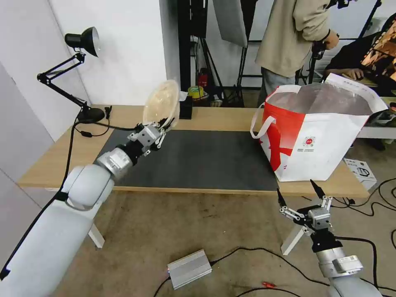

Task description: Pick up the trash from the table and place it into the takeout bag.

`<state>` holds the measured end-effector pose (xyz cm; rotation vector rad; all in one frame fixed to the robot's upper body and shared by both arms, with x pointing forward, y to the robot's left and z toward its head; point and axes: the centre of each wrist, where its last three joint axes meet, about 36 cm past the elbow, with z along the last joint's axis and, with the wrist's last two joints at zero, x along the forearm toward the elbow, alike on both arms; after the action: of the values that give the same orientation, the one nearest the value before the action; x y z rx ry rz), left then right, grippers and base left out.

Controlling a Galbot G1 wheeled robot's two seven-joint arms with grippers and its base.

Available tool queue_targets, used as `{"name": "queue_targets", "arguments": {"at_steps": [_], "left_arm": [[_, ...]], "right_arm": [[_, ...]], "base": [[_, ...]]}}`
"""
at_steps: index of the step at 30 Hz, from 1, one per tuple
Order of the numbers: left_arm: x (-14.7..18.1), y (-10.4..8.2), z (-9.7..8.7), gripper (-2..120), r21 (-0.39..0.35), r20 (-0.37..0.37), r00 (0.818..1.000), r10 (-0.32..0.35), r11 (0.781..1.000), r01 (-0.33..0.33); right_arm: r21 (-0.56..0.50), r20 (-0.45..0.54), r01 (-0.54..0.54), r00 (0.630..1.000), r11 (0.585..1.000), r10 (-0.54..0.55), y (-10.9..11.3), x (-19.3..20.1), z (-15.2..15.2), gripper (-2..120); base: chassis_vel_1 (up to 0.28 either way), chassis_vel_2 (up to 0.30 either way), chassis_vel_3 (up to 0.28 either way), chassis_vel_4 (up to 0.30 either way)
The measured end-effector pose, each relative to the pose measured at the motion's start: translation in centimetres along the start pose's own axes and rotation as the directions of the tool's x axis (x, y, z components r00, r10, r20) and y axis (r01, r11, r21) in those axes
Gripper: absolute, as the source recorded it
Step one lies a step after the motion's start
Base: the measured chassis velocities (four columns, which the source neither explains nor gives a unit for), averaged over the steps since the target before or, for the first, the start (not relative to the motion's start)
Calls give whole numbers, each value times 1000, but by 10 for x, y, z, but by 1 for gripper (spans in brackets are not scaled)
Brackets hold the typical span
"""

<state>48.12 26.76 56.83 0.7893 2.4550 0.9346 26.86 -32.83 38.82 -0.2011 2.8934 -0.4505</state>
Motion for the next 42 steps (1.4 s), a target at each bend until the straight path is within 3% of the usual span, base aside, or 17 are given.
{"name": "queue_targets", "arguments": {"at_steps": [14,29,32,42], "left_arm": [[-62,12,-15,0,-28,81,996,32,999,-30],[-132,0,-39,0,-43,151,985,81,996,-76],[-158,-7,-48,0,-53,169,980,102,994,-94],[-202,-20,-67,0,-83,173,976,130,990,-117]], "right_arm": [[0,0,0,1000,1000,0,0,0,0,100],[0,0,0,1000,1000,0,0,0,0,100],[0,0,0,1000,1000,0,0,0,0,100],[0,0,0,1000,1000,0,0,0,0,100]], "base": [[0,0,0,0],[0,0,0,0],[0,0,0,0],[0,0,0,0]]}}
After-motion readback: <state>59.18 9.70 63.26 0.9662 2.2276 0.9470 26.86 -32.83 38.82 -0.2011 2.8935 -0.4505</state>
